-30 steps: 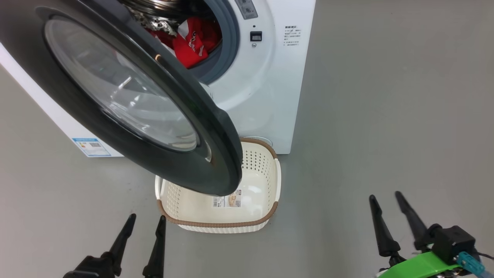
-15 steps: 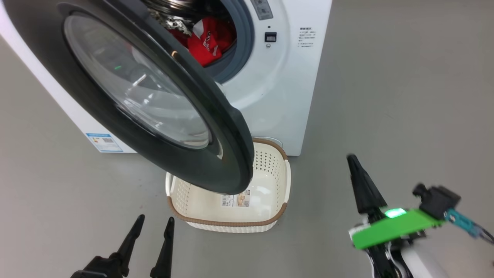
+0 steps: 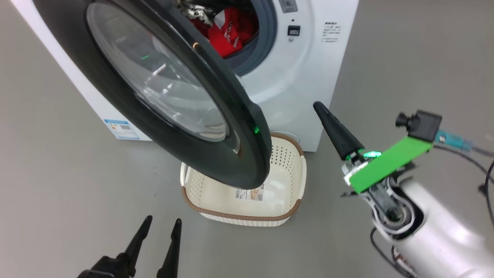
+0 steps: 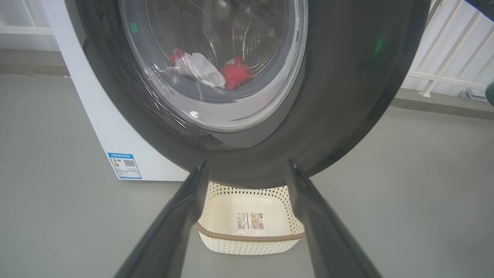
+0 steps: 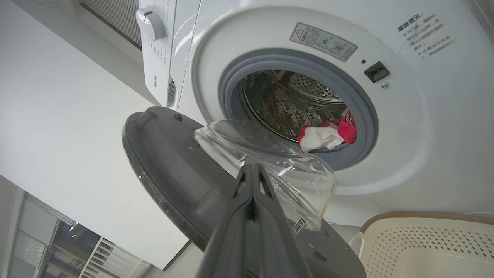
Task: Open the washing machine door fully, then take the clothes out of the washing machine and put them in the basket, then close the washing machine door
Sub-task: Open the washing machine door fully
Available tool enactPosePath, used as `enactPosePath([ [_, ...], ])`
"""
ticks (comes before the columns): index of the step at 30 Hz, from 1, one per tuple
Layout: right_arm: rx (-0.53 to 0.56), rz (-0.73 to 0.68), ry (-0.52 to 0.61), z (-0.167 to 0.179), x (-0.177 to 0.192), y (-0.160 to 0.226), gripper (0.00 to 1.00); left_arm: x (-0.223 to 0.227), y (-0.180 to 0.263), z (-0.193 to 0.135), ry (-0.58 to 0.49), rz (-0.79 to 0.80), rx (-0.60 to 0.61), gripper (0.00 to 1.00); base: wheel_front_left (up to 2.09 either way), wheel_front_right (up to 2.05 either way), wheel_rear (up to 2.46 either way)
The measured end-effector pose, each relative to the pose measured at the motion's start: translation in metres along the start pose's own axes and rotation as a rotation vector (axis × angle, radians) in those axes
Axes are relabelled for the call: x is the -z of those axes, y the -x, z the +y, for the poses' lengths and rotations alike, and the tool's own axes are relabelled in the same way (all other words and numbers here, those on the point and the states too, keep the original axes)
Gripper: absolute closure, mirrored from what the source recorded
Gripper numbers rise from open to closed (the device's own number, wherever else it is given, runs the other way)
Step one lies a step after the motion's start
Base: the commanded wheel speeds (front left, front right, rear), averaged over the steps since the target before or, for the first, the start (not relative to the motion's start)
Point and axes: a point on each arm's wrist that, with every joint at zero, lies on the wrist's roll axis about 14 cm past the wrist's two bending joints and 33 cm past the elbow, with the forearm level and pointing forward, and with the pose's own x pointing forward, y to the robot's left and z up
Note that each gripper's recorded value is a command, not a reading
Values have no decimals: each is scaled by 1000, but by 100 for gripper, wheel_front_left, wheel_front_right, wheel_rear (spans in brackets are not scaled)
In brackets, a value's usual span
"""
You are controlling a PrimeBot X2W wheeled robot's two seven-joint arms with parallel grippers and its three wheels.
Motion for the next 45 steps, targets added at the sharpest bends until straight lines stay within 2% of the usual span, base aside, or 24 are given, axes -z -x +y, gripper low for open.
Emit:
enactPosePath([
  [3,-26,99,-34,5,6,-12,100,4,1,3,3,11,-13,0,0,0,0],
  [9,-28,316,-265,6,28,-28,100,3,-4,8,6,12,-27,0,0,0,0],
  [16,7,508,-395,-9,49,-39,100,6,-6,11,8,24,-41,0,0,0,0],
  [17,11,571,-412,-10,58,-40,100,7,-5,13,9,28,-46,0,0,0,0],
  [28,16,767,-453,-10,96,-41,100,7,-5,18,17,28,-71,0,0,0,0],
  [45,-51,927,-435,33,144,-16,100,-11,17,34,26,-34,-132,0,0,0,0],
])
